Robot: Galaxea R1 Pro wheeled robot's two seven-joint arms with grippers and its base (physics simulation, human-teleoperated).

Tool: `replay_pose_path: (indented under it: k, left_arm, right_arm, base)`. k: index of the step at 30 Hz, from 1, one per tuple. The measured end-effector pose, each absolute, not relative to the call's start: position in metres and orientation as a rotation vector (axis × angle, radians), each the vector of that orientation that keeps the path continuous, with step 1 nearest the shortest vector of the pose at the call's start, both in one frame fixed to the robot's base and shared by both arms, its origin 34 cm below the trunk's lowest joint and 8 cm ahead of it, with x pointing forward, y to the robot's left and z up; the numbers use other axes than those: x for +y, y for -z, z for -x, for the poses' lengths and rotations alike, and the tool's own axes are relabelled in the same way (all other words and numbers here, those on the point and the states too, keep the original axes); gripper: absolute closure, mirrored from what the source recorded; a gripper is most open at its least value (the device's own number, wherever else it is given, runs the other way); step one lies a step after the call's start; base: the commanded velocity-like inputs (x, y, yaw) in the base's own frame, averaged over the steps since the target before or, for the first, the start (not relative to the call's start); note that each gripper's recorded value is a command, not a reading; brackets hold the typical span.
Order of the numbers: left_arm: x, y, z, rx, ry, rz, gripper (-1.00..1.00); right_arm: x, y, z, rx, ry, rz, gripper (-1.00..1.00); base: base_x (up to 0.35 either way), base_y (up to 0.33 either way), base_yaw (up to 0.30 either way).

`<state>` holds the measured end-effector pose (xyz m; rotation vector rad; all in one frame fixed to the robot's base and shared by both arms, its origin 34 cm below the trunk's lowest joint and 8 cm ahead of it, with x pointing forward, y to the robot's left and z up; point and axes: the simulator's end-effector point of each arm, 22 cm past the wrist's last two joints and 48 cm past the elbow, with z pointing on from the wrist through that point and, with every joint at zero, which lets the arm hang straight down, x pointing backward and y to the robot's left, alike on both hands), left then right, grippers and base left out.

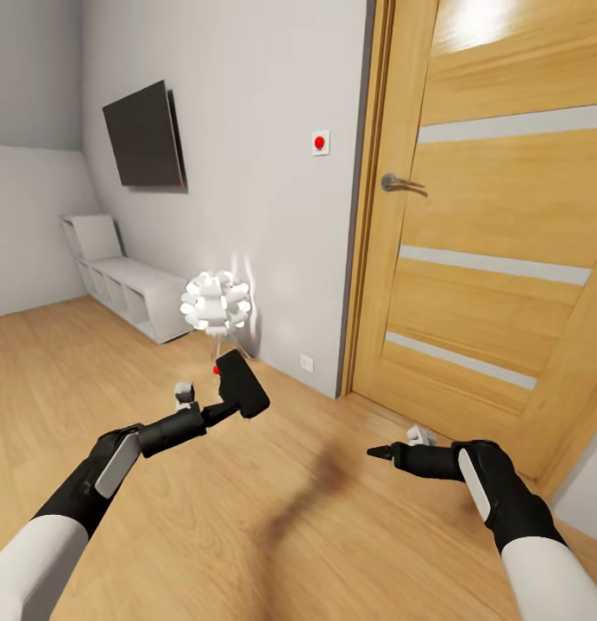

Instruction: Attach the digital camera to the camera tripod in the bedroom.

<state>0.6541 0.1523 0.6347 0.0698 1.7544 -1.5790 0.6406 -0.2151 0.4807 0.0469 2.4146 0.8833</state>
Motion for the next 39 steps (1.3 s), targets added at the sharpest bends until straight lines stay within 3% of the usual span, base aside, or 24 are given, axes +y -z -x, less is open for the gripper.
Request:
replay_pose_path:
  k: [7,16,39]
  left_arm:
    - [0.147,-0.645,-0.653,1.762,1.542,-0.084,1.0]
    - [0.142,-0.602,-0.692,2.022,1.136,0.061,1.0]
    - [0.145,-0.644,-0.71,2.063,1.075,0.101,1.0]
  right_arm:
    - [-0.215,-0.497,-0.641,2.388,-0.878,-0.034,-1.0]
    - [-0.215,-0.518,-0.643,2.367,-0.872,-0.024,-1.0]
    - [-0.215,-0.569,-0.656,2.368,-0.873,-0.024,-1.0]
  base:
    - [0.0,0.0,0.0]
    - [0.0,0.0,0.0]
    - [0.0,0.0,0.0]
